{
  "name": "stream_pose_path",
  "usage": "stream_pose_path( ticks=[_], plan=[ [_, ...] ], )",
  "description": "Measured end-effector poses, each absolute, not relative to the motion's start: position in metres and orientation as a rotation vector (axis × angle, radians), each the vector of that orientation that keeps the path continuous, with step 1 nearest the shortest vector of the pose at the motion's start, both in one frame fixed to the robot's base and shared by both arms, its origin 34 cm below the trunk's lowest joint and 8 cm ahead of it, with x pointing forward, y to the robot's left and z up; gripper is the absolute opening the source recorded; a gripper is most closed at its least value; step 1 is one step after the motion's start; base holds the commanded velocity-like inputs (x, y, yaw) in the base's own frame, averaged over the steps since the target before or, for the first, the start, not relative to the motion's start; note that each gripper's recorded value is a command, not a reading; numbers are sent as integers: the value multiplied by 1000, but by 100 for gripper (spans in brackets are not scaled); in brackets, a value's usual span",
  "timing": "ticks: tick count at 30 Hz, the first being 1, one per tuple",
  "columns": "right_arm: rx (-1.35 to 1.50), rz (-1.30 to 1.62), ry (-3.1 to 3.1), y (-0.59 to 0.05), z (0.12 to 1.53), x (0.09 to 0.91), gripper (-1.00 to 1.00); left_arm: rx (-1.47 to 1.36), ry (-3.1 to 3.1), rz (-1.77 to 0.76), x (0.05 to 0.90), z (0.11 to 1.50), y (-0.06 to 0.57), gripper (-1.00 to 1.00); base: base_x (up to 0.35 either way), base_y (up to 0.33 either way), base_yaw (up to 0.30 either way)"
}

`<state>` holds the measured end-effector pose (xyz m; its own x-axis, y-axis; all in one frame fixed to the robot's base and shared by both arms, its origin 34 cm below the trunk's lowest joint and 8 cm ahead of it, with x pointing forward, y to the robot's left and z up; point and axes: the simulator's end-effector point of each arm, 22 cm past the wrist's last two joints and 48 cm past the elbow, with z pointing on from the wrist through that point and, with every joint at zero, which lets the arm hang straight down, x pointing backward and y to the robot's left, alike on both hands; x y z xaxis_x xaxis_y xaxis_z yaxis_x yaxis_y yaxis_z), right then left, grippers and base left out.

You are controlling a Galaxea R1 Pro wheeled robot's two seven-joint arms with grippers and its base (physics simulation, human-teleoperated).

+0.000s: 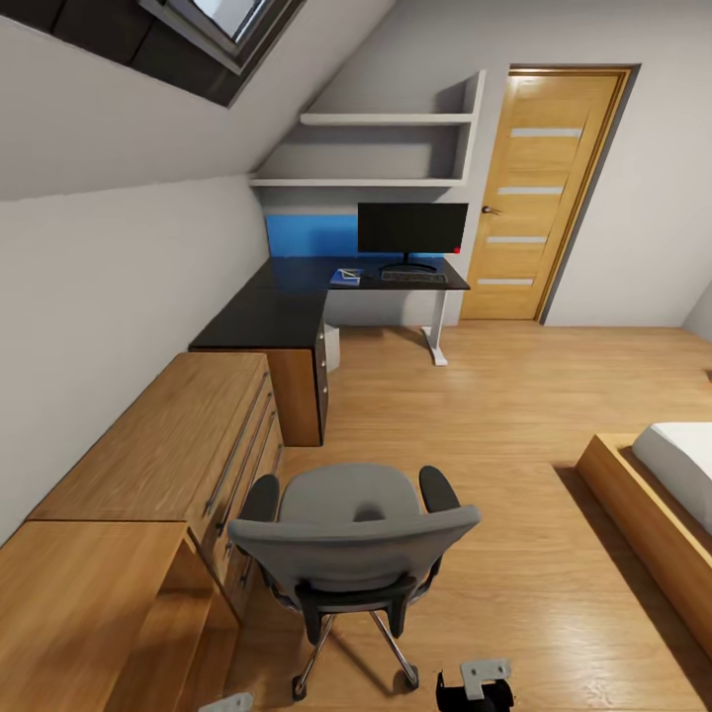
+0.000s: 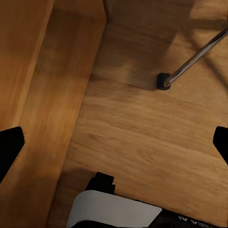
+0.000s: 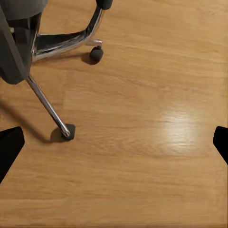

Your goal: In the bedroom, organize the workspace by keeping the computer under the desk, ensuring the monitor is on the desk, placing the keyboard on the desk next to the monitor, placing the mouse on the desk next to the keyboard, moving the folder from the swivel chair onto the desk next to the mouse, stacking the notebook on top of the folder with the pen on top of the notebook, and positioning the swivel chair next to the desk.

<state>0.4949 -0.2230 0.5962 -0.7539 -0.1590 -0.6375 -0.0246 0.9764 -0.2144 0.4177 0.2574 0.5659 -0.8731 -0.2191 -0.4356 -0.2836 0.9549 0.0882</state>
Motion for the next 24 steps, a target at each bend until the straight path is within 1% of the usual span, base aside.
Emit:
stream_pose_path(
  ticks=[1,6,24],
  plan=[
    [-114,-218,2398,-206,598,497,100,-366,2664,216,415,564,259,100,0,0,0],
    [-74,-177,2332,-192,602,507,100,-372,2660,217,414,557,259,100,0,0,0],
    [-72,-175,2327,-191,578,508,100,-371,2662,221,415,531,260,100,0,0,0]
  ],
)
